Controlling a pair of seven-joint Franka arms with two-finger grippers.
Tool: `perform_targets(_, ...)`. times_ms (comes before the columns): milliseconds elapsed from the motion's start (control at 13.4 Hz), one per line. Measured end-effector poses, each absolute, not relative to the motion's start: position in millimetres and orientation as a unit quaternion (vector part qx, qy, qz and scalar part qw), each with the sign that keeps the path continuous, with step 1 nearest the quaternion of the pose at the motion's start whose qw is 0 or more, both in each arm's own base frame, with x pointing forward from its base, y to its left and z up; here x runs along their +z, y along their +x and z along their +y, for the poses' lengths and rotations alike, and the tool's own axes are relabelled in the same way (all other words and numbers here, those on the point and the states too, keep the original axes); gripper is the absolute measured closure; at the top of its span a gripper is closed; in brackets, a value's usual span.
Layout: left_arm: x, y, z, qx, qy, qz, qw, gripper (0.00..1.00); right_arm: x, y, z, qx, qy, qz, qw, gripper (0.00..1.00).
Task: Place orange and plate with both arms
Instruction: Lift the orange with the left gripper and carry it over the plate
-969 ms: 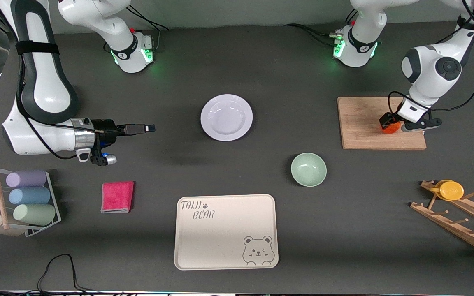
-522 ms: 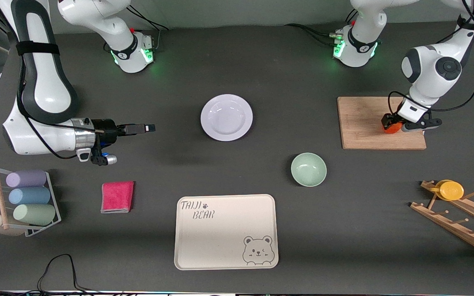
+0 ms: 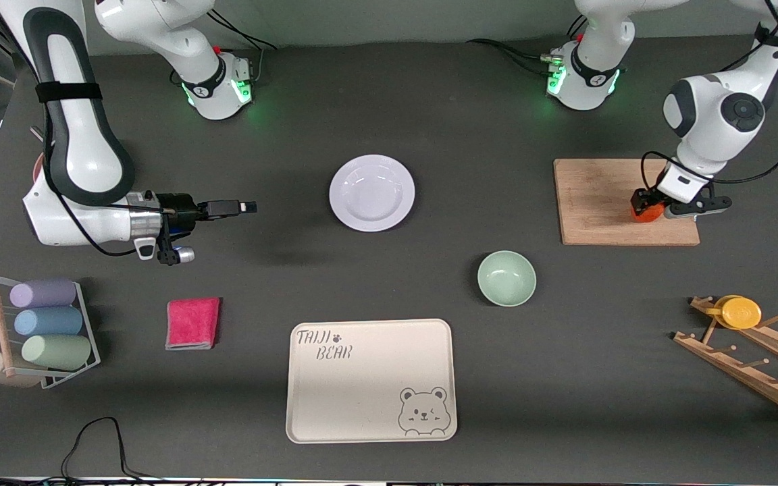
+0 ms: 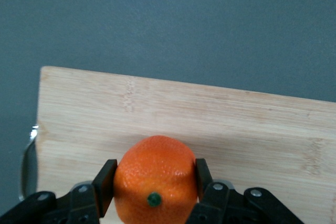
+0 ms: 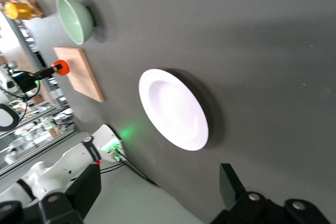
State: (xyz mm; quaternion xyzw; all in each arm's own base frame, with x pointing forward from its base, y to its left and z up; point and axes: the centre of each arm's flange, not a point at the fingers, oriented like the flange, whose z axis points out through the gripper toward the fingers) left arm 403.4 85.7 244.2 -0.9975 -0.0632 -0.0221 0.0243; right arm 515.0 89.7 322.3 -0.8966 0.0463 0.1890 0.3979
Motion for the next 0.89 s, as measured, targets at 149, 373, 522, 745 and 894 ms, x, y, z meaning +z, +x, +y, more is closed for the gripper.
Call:
perform_targets(149,290.3,422.5,91.5,0.014,-0.997,-0.064,0.027,0.35,307.9,506.6,88.1,0.174,-0.890,0.036,0.419,0.00)
perform_targets(373,395.8,449.0,92.6,0.063,-0.996,-0.064,0.031,0.35,290.2,495.2,85.7,0.156,-0.886,0.023,0.435,0.00)
perform_targets(522,484.6,461.7,81.3,0.087,-0.994,-0.057,0.033,0.35,282.0,489.1,85.6,0.148,-0.883,0.022,0.445,0.00)
perform_targets(745,598.9,463.1,49.2,0.090,-0.995,-0.035,0.036,0.35,265.3,476.5,88.4,0.128,-0.877,0.018,0.463,0.00)
perform_targets(894,632.1,460.4,22.0,0.083,-0.996,-0.018,0.036,0.35,253.4,465.6,95.1,0.122,-0.876,0.016,0.467,0.00)
